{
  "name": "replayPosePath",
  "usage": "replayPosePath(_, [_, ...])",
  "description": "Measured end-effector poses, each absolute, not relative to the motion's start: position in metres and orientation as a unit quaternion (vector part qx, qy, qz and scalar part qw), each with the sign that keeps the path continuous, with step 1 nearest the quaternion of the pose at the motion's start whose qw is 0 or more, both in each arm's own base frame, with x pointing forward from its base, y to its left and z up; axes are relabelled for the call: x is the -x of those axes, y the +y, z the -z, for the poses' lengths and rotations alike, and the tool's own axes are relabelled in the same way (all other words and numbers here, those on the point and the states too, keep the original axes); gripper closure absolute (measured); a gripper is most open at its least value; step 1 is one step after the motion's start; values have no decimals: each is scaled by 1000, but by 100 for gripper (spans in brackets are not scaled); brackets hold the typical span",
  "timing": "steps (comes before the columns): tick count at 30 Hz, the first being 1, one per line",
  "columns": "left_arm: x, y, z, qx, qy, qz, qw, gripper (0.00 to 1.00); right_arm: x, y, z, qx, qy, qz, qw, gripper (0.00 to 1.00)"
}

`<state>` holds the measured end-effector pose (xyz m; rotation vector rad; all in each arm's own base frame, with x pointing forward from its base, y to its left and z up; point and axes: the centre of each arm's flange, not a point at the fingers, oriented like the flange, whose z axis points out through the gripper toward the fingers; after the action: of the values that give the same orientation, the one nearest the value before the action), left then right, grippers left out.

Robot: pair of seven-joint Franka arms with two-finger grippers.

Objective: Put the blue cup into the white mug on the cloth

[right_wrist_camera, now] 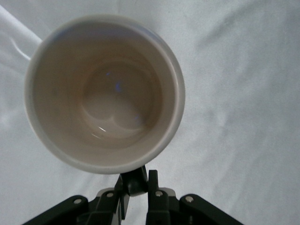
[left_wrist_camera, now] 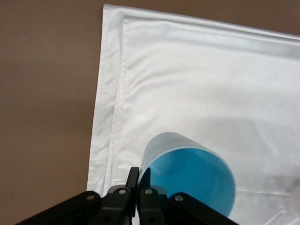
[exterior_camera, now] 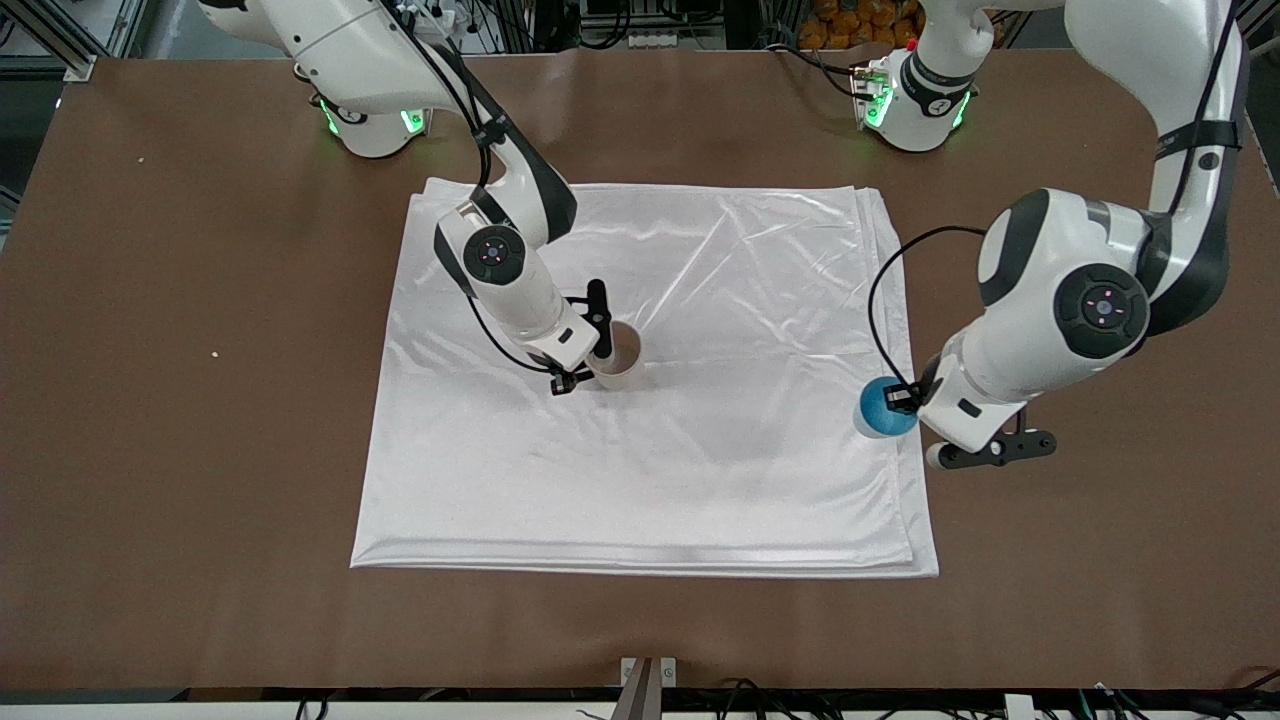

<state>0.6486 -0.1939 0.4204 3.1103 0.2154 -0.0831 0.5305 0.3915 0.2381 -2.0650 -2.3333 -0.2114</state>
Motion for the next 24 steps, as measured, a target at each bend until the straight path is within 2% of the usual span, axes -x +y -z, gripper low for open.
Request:
replayPosePath(15, [-634,-238,-416,-997,77,31,8,96,-529,405,-233,669,-740,68,-18,78])
replayPosePath(18, [-629,-252,-414,-997,74,32,7,96,-531,406,-237,670,-739,71,-18,67])
replayPosePath(20, [-626,-259,-414,-997,72,33,7,96,-533,406,-241,672,-737,70,-19,53])
replayPosePath(24, [-621,-272,-413,-997,68,33,6,96,-539,403,-260,678,-732,60,-22,38])
